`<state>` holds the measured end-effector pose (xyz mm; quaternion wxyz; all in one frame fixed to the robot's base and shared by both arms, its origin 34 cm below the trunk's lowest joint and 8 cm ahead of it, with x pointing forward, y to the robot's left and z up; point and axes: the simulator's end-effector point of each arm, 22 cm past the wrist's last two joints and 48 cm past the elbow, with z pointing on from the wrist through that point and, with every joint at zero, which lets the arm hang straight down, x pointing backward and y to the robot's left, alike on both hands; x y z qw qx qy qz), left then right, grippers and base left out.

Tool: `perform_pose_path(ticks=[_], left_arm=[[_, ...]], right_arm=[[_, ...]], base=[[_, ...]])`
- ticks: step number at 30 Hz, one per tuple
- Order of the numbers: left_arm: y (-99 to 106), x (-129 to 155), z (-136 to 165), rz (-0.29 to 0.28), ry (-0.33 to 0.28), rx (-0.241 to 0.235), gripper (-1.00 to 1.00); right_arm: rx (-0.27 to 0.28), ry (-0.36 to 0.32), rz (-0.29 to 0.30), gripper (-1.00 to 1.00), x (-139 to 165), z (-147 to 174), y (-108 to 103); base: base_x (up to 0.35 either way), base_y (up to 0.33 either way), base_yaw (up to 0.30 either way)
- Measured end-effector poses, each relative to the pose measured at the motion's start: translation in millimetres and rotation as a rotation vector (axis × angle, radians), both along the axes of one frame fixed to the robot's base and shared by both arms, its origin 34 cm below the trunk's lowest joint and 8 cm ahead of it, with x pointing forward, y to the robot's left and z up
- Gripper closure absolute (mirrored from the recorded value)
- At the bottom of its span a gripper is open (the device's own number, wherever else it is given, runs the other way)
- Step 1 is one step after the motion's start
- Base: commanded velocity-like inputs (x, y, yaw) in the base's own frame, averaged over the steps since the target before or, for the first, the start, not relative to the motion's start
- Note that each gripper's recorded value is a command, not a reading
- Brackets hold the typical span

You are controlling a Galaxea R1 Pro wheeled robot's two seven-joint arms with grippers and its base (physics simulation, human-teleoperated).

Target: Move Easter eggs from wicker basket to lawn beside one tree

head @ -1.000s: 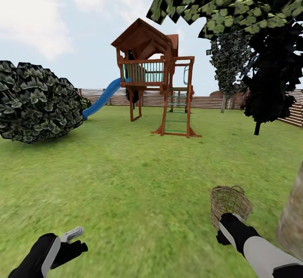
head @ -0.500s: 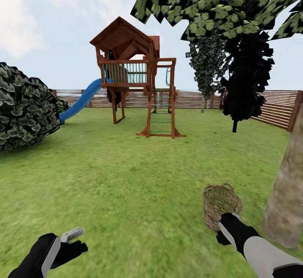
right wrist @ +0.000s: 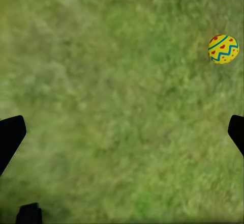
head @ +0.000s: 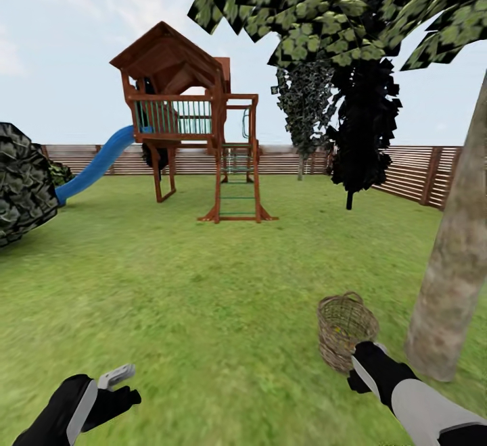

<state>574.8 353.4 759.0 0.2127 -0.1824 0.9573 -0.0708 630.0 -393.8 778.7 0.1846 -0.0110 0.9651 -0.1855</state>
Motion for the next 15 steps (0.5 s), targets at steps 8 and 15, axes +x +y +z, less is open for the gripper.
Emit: perform_pose_path(ticks=[8, 15], left_arm=[[-0.5, 0.2, 0.0, 0.000, -0.001, 0.000, -1.00], [-0.8, 0.5, 1.1, 0.000, -0.003, 0.000, -1.00]], right_arm=[[-0.003, 0.000, -0.003, -1.00, -0.6, 0.3, -2.5], [-0.002, -0.001, -0.002, -1.00, -0.5, 1.2, -1.8]], base=[[0.149, 0.314, -0.263], [0.191, 0.299, -0.290]])
